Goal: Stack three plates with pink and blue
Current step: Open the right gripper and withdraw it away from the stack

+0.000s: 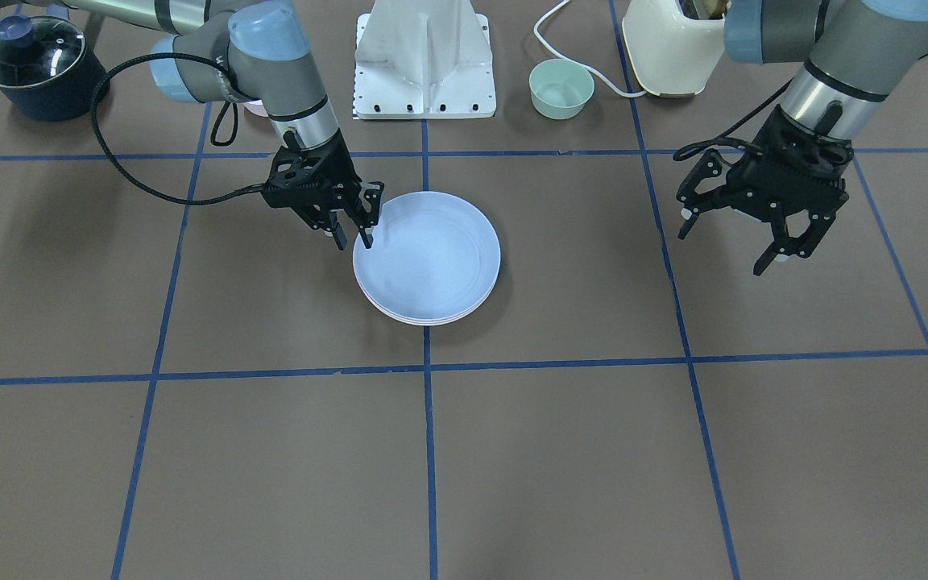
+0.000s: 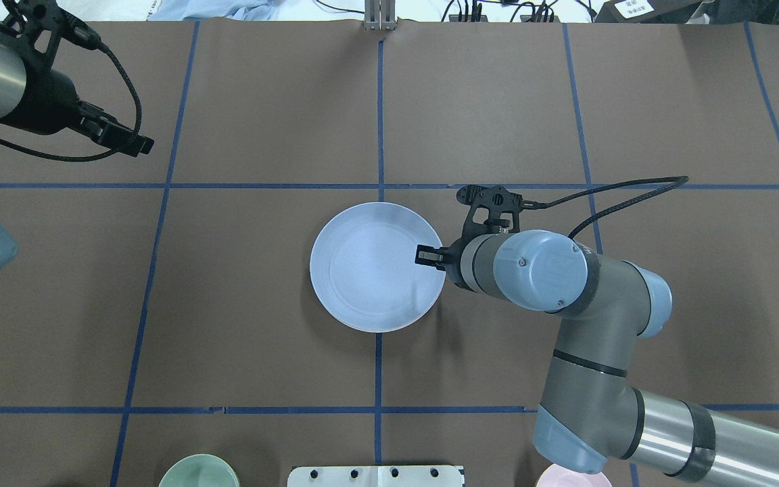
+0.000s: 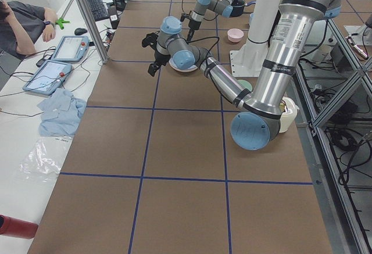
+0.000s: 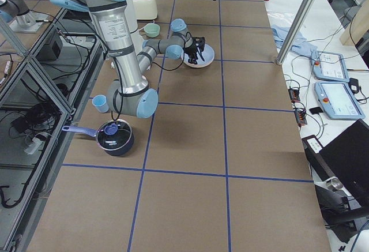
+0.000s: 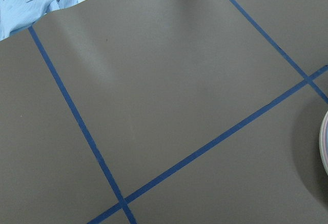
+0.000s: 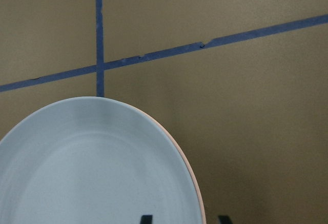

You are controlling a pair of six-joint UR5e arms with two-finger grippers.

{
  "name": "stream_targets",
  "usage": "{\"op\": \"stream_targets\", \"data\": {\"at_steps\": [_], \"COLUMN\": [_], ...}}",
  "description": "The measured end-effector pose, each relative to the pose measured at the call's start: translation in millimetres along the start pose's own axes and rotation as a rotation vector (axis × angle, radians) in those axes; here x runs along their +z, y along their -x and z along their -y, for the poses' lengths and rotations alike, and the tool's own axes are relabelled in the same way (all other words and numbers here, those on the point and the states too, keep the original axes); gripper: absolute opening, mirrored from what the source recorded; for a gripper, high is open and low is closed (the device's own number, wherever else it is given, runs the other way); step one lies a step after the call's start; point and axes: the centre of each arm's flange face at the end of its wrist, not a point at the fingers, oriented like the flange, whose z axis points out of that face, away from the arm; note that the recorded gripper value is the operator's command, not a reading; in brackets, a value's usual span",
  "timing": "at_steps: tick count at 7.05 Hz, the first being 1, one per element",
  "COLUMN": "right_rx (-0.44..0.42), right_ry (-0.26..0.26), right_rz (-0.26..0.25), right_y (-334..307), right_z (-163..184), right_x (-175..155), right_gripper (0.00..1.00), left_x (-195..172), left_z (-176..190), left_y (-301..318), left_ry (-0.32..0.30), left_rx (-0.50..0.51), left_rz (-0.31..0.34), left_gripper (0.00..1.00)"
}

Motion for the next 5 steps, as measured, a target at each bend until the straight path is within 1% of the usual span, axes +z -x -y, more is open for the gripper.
{"op": "stream_targets", "data": {"at_steps": [1,2,3,4,5], "right_rx": [0.01,0.015,-0.007,-0.058,-0.12], "right_ry": [0.014,0.048,0.084,0.127,0.165], "right_rz": [-0.029,-0.061,-0.09,-0.115,-0.135], "right_y": [7,10,0,-25,-60], "right_z": [18,50,90,141,196], "right_x": [-7,-22,-42,-65,-90], "right_gripper": [1.0,1.0,1.0,1.0,1.0], "left_x": [0,1,3,5,9], "left_z": [-1,-5,-12,-23,-38], "left_y": [1,4,9,18,32], "left_ry": [0.002,0.009,0.018,0.032,0.06], "left_rx": [-0.001,-0.005,-0.011,-0.02,-0.04], "left_rz": [0.001,0.004,0.011,0.022,0.039], "left_gripper": [1.0,1.0,1.0,1.0,1.0]}}
